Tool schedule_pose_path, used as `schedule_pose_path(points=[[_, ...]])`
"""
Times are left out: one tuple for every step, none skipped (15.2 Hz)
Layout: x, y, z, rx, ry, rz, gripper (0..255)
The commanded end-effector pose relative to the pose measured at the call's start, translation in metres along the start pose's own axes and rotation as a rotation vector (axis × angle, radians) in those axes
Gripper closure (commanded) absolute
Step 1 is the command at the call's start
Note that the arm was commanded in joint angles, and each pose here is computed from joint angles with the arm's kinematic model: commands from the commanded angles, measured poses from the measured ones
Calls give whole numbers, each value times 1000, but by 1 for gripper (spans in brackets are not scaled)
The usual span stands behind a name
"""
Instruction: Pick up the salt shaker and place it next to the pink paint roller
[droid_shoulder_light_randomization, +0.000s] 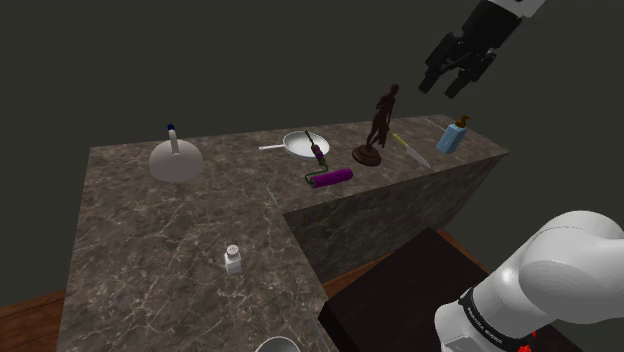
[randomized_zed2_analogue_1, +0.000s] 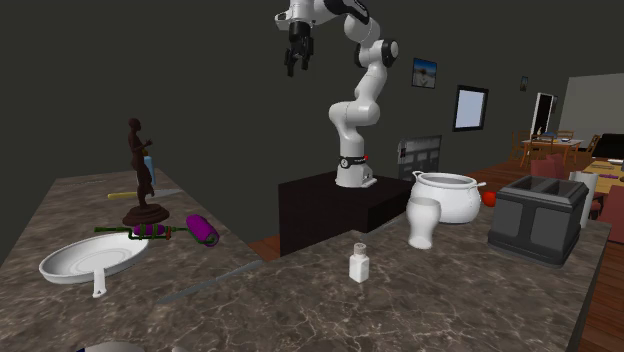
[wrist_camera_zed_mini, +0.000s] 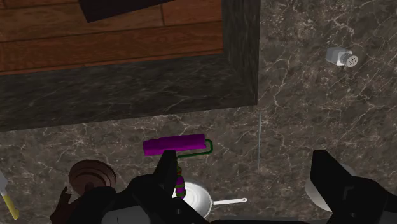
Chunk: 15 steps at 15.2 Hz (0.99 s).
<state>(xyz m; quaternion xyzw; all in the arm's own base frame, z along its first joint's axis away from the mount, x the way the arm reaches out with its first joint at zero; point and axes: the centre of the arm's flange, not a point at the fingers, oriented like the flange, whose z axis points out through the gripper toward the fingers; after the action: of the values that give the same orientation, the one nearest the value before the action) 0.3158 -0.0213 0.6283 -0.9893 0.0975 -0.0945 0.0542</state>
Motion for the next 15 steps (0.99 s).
schedule_pose_path(points=[[0,0,0,0,0,0,0],[-3,-8,11,-2,4,1,0],[-5,-16,21,-5,7,2,0],[-8,-24,32,-7,11,4,0],[-10,-32,42,-10,14,5,0],[-12,-40,53,-12,18,6,0],[-15,-48,64,-15,22,7,0],[-17,-56,75,-17,25,8,0],[-19,-64,85,-20,29,9,0],[-21,-72,96,-22,32,11,0],[-24,-79,107,-25,36,12,0],[-26,-87,118,-27,40,13,0],[-28,-95,129,-30,43,14,0],[-30,-103,139,-32,47,15,0],[-32,-111,150,-35,50,16,0]])
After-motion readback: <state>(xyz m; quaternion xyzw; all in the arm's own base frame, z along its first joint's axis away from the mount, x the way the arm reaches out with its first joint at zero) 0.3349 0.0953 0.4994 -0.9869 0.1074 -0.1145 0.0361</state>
